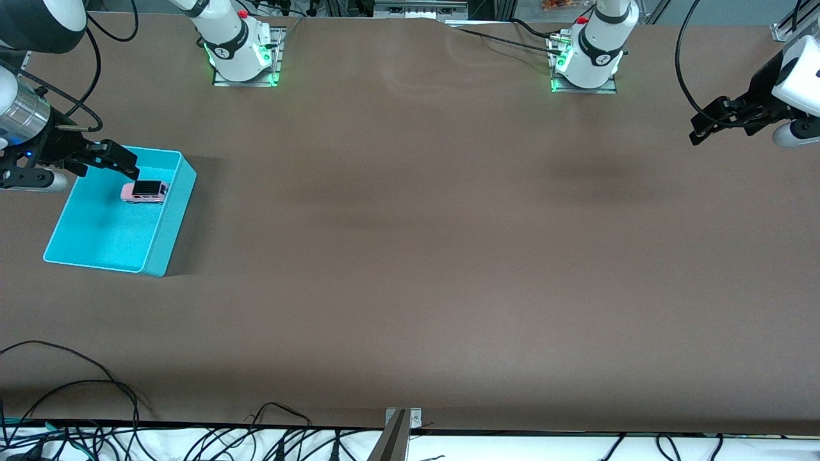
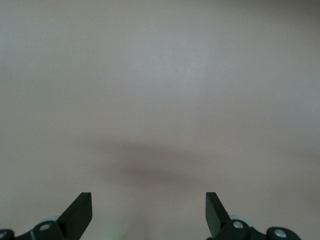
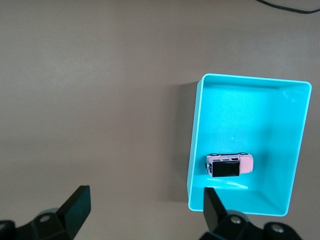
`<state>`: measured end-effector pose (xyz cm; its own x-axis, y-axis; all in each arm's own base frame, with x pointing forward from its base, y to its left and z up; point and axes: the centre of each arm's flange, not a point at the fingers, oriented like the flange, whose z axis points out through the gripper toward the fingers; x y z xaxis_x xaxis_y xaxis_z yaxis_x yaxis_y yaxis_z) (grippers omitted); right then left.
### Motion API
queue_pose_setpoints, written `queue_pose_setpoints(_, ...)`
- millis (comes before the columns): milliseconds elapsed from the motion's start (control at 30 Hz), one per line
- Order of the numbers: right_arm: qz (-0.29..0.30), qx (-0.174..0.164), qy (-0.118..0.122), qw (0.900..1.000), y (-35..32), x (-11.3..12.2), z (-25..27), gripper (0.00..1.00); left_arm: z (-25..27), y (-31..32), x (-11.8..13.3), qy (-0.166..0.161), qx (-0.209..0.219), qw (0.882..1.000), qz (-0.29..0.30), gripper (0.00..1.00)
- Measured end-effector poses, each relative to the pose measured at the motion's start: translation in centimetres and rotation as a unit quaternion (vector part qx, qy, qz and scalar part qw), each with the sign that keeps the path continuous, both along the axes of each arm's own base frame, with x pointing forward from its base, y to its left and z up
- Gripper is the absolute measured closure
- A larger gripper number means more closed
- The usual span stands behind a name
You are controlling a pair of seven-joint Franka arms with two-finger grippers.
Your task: Wind and store pink jeep toy
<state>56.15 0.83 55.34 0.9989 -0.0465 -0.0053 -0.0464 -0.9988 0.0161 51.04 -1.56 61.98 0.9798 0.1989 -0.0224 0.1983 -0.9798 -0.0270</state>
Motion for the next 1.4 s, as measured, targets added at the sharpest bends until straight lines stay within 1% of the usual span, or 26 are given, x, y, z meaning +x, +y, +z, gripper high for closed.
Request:
queue_pose_setpoints(567, 0.0, -0.001, 0.009, 1.0, 0.1, 0.4, -1.0, 0.0, 0.0, -0.9, 0.0, 0.0, 0.001, 1.0, -0.009, 0.0)
queue_pose_setpoints(1402, 0.0, -0.001, 0.01, 1.0, 0.1, 0.4, -1.1, 0.0, 0.0, -1.0, 0.0, 0.0, 0.001, 1.0, -0.01, 0.0)
